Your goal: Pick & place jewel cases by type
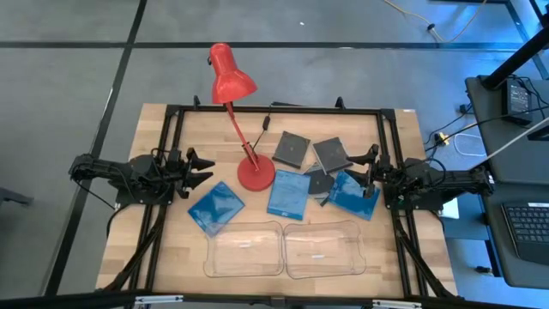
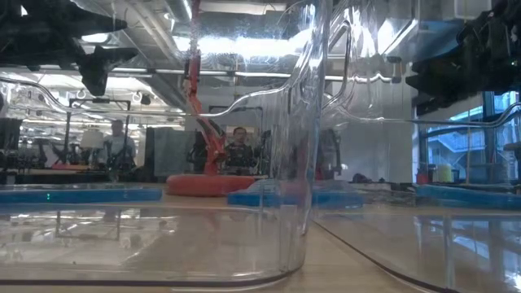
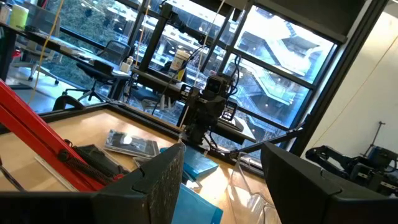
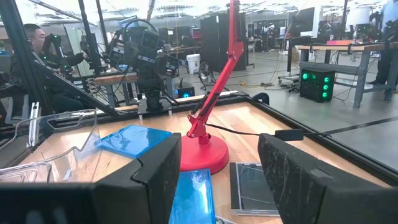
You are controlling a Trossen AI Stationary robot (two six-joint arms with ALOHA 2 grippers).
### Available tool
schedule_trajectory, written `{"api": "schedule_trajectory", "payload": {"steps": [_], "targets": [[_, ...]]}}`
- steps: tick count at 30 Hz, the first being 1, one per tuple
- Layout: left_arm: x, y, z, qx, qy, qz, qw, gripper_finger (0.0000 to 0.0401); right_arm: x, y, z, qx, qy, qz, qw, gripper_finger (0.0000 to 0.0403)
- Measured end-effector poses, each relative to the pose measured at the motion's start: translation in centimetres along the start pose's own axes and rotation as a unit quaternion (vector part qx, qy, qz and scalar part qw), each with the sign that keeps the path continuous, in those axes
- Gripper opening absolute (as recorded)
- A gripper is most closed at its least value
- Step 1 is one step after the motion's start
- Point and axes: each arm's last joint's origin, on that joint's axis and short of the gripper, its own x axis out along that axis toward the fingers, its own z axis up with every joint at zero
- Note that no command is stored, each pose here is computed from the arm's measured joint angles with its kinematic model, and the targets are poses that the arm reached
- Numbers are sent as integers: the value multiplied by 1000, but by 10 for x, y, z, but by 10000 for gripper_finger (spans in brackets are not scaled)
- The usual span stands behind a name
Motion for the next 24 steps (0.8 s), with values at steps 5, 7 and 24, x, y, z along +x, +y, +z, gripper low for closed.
{"api": "schedule_trajectory", "payload": {"steps": [5,7,24], "targets": [[0,0,0,0,0,0,1000,212,0,0,0,0,0,0,1000,218],[0,0,0,0,0,0,1000,212,0,0,0,0,0,0,1000,218],[0,0,0,0,0,1,1000,212,0,0,0,4,0,0,1000,218]]}}
